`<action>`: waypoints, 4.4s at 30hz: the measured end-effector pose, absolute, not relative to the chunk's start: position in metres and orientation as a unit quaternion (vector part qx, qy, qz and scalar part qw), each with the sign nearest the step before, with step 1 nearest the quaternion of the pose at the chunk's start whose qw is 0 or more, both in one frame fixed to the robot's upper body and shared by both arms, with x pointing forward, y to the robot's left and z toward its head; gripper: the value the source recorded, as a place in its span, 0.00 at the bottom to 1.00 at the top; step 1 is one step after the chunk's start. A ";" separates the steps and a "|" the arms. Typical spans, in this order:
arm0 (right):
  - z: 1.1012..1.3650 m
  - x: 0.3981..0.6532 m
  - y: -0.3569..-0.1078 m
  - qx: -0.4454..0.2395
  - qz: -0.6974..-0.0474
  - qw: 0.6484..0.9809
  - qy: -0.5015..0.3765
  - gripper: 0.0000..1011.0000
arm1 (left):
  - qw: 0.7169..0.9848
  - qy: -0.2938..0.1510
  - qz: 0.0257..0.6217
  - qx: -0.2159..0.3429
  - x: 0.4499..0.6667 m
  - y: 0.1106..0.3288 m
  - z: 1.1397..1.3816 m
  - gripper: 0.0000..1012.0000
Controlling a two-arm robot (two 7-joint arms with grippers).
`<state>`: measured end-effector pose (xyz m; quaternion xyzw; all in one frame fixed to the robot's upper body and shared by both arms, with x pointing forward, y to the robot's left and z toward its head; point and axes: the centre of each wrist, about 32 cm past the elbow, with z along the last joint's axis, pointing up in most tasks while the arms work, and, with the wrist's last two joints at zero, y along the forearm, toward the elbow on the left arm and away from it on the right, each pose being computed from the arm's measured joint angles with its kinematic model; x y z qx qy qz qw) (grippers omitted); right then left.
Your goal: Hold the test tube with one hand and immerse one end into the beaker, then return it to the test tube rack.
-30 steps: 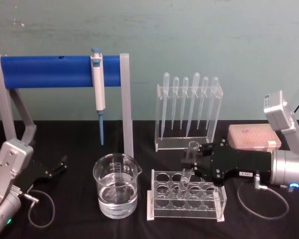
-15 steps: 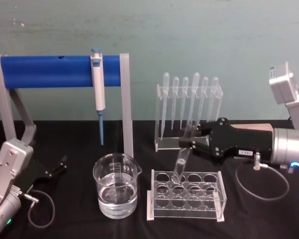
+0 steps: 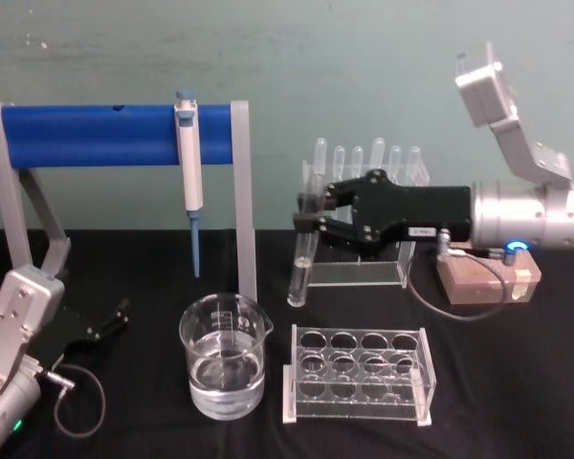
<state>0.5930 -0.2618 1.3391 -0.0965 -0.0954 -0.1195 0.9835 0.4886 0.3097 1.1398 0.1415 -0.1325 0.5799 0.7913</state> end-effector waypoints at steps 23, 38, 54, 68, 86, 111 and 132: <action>1.318 0.650 -0.197 -0.061 -0.050 0.993 -0.083 0.22 | 0.791 -0.132 0.580 0.141 0.489 0.310 1.140 0.99; 1.278 0.656 -0.186 -0.075 -0.030 0.994 -0.069 0.22 | 0.791 -0.132 0.580 0.141 0.489 0.310 1.140 0.99; 1.251 0.651 -0.180 -0.094 -0.020 0.992 -0.083 0.22 | 0.791 -0.132 0.580 0.142 0.489 0.310 1.140 0.99; 1.241 0.646 -0.186 -0.105 -0.027 0.991 -0.084 0.22 | 0.791 -0.132 0.580 0.141 0.489 0.310 1.140 0.99; 1.237 0.646 -0.186 -0.105 -0.032 0.990 -0.084 0.22 | 0.791 -0.132 0.580 0.142 0.489 0.310 1.140 0.99; 1.238 0.646 -0.185 -0.106 -0.032 0.990 -0.085 0.22 | 0.791 -0.132 0.580 0.141 0.489 0.310 1.140 0.99; 1.238 0.646 -0.185 -0.106 -0.032 0.990 -0.085 0.22 | 0.791 -0.132 0.580 0.141 0.489 0.310 1.140 0.99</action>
